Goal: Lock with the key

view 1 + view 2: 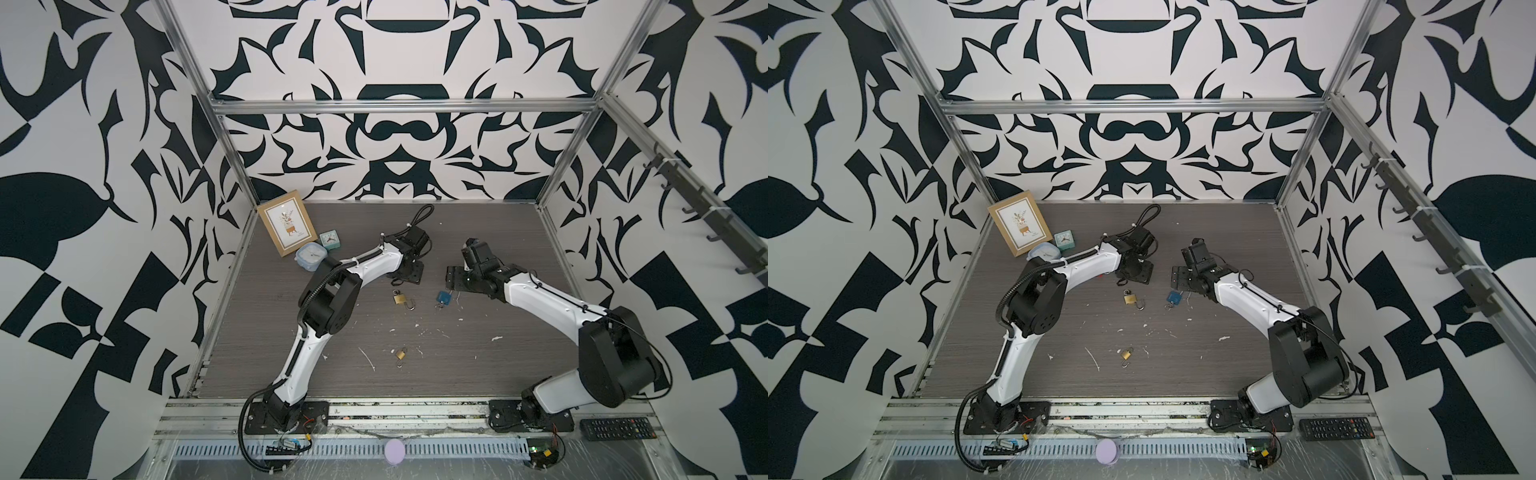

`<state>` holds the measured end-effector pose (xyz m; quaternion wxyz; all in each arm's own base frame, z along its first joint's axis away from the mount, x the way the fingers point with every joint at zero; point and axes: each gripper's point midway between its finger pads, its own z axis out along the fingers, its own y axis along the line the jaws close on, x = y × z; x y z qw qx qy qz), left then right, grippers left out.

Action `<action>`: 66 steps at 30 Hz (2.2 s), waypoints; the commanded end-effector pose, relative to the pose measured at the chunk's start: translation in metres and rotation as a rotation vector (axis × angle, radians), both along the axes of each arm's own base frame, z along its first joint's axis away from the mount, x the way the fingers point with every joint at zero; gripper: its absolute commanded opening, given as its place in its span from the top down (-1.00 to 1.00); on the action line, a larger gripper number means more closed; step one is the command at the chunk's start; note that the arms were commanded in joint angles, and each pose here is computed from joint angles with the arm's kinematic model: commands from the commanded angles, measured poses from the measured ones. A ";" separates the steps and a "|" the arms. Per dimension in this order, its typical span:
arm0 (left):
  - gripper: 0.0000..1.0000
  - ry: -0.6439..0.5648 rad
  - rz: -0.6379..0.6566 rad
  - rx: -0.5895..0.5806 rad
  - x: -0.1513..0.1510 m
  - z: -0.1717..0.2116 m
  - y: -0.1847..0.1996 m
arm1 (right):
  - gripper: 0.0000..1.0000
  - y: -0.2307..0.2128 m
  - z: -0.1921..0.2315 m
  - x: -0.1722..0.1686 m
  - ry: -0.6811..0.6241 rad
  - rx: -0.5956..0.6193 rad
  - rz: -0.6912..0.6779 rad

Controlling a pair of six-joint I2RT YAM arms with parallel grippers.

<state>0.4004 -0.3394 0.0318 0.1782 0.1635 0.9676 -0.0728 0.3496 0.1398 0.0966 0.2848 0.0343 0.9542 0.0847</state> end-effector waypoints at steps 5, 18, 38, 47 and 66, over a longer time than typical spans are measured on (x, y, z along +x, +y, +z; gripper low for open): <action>-0.13 0.017 0.017 0.048 0.003 -0.014 0.008 | -0.75 0.001 0.012 0.012 -0.041 0.010 -0.001; 0.00 -0.026 -0.009 0.166 0.011 -0.022 0.020 | -0.75 0.001 0.013 0.013 -0.045 0.013 0.001; 0.59 0.018 -0.012 0.153 0.000 -0.030 0.015 | -0.75 -0.004 0.021 0.013 -0.062 0.016 -0.013; 1.00 -0.168 -0.168 -0.009 -0.004 0.043 0.002 | -0.76 -0.011 0.071 0.017 -0.140 0.110 -0.026; 1.00 -0.671 -0.988 -0.208 -0.128 0.195 0.019 | -0.82 0.037 0.181 -0.019 -0.319 0.475 0.339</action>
